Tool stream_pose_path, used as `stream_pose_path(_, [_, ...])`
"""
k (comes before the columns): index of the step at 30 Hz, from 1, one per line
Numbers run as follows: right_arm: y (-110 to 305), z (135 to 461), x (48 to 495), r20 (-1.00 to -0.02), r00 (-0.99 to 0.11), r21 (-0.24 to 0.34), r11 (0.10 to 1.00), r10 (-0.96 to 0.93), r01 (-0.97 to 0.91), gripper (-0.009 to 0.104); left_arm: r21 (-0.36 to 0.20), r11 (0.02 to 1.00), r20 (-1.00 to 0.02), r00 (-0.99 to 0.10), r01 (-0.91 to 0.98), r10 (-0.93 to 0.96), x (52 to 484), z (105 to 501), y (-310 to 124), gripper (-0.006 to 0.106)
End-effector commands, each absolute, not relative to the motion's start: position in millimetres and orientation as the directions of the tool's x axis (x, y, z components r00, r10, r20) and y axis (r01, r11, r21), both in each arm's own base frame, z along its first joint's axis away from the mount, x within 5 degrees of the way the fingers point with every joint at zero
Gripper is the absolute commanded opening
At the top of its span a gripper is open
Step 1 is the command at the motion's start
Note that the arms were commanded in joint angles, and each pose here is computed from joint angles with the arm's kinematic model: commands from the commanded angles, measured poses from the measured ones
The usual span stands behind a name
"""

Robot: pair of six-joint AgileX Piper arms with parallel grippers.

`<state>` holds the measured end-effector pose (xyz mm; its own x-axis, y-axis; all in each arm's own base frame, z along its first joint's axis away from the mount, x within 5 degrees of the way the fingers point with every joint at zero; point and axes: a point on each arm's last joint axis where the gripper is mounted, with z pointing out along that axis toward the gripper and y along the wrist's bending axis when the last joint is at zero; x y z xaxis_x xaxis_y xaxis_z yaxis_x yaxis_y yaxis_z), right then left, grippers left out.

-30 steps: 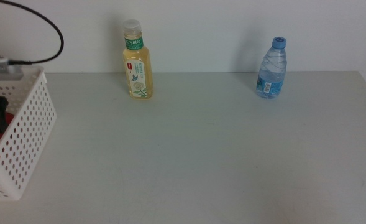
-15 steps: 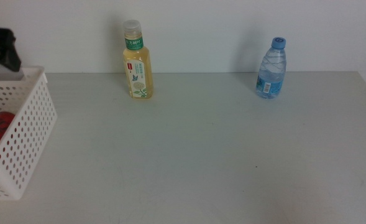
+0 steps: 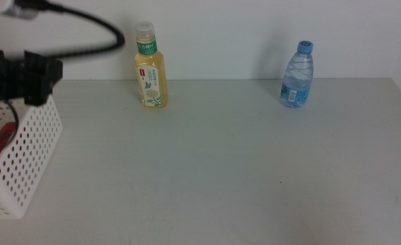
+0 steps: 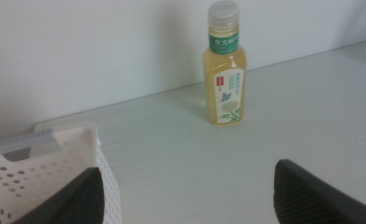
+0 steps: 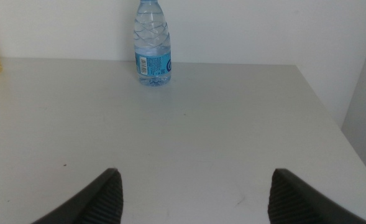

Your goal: Use arms to grab the bottles and put them into the dustbin to the left of the table.

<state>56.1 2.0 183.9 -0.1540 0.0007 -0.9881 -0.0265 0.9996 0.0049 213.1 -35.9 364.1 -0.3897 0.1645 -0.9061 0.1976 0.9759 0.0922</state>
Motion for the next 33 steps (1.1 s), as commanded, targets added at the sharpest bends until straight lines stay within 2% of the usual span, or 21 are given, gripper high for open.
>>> stream_pose_path(1, [1, 194, 57, -0.997, -0.075, -0.02, 1.0, -0.021, -0.017, 0.059, 0.089, 0.976, -0.964, -0.229, 0.2, 0.135, 202, 371, -38, 0.094])
stream_pose_path(6, [1, 194, 57, -0.997, -0.075, -0.02, 1.0, -0.021, -0.017, 0.059, 0.082, 0.975, -0.955, -0.263, 0.205, 0.135, 194, 338, -37, 0.094])
stream_pose_path(9, [1, 194, 57, -0.997, -0.075, -0.02, 1.0, -0.021, -0.017, 0.059, -0.002, 0.981, -0.948, -0.314, 0.196, 0.06, 193, 326, -38, 0.094])
stream_pose_path(11, [1, 194, 57, -0.997, -0.075, -0.02, 1.0, -0.021, -0.017, 0.059, -0.038, 0.981, -0.938, -0.345, 0.189, 0.03, 194, 317, -38, 0.094])
stream_pose_path(18, [1, 194, 57, -0.997, -0.075, -0.02, 1.0, -0.021, -0.017, 0.059, -0.005, 0.982, -0.936, -0.346, 0.188, 0.061, 226, 296, -43, 0.094])
stream_pose_path(28, [1, 194, 57, -0.997, -0.075, -0.02, 1.0, -0.021, -0.017, 0.059, -0.01, 0.98, -0.991, -0.133, 0.199, 0.017, 286, 262, -64, 0.094])
stream_pose_path(33, [1, 194, 57, -0.997, -0.075, -0.02, 1.0, -0.021, -0.017, 0.059, 0.012, 0.975, -0.986, -0.157, 0.221, 0.048, 320, 245, -74, 0.094])
